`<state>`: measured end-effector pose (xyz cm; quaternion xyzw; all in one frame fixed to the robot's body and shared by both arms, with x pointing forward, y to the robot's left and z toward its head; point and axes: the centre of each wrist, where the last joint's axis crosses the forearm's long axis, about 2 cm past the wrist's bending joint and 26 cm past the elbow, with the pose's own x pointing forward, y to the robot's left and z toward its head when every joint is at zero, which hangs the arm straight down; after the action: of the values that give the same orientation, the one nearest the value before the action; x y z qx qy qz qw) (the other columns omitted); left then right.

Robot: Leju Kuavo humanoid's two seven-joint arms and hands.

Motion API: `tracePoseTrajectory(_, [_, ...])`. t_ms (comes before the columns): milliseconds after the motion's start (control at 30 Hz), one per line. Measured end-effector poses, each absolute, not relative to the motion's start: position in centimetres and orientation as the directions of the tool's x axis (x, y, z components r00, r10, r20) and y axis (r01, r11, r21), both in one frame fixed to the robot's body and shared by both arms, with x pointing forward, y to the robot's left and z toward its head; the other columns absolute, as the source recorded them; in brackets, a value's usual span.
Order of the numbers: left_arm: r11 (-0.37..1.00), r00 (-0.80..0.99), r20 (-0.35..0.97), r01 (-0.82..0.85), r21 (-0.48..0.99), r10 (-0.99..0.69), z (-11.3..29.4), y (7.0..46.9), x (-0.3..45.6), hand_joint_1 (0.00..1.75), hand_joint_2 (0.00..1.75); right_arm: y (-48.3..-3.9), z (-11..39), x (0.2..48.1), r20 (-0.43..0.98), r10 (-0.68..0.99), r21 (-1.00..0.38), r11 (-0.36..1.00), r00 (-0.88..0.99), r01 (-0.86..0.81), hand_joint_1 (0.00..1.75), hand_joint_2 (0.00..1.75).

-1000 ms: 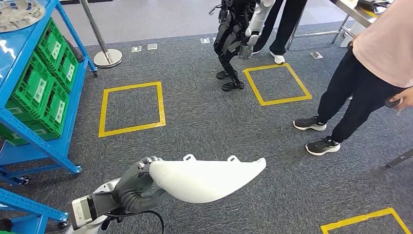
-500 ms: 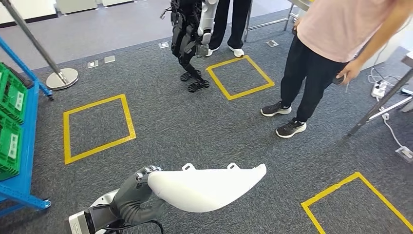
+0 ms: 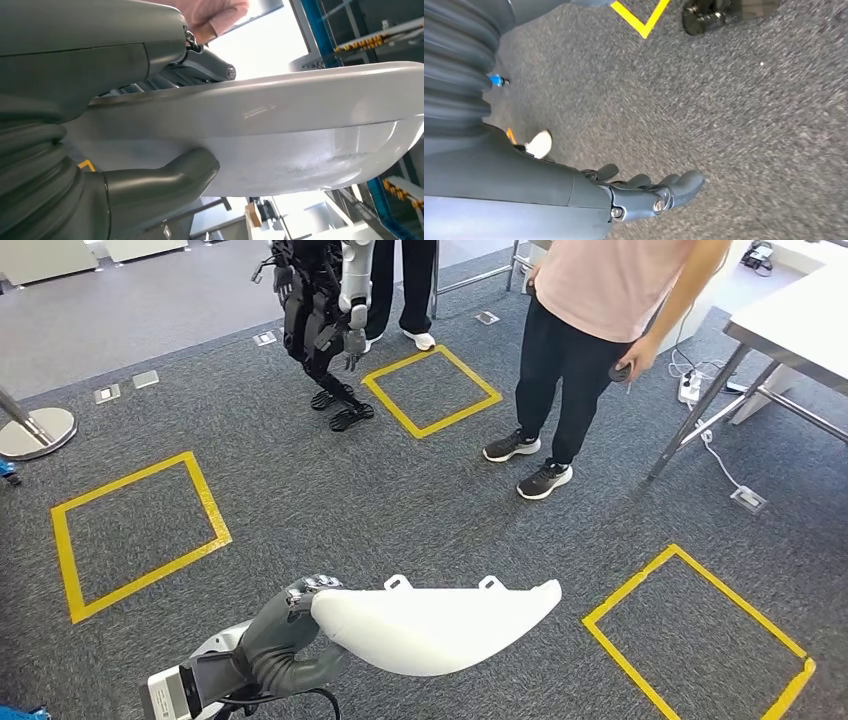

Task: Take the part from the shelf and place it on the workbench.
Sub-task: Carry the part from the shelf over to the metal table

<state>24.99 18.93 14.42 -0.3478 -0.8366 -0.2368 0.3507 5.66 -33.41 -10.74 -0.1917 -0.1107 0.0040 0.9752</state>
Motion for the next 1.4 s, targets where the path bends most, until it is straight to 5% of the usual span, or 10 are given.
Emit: tracePoseTrajectory(1400, [0.636,-0.503,0.768,0.754,0.165,0.397,15.0,18.8,24.6,1.75,1.75,-31.0,-10.9,5.7,0.213,0.043,-0.327,0.945,0.976,0.029,0.00,1.75])
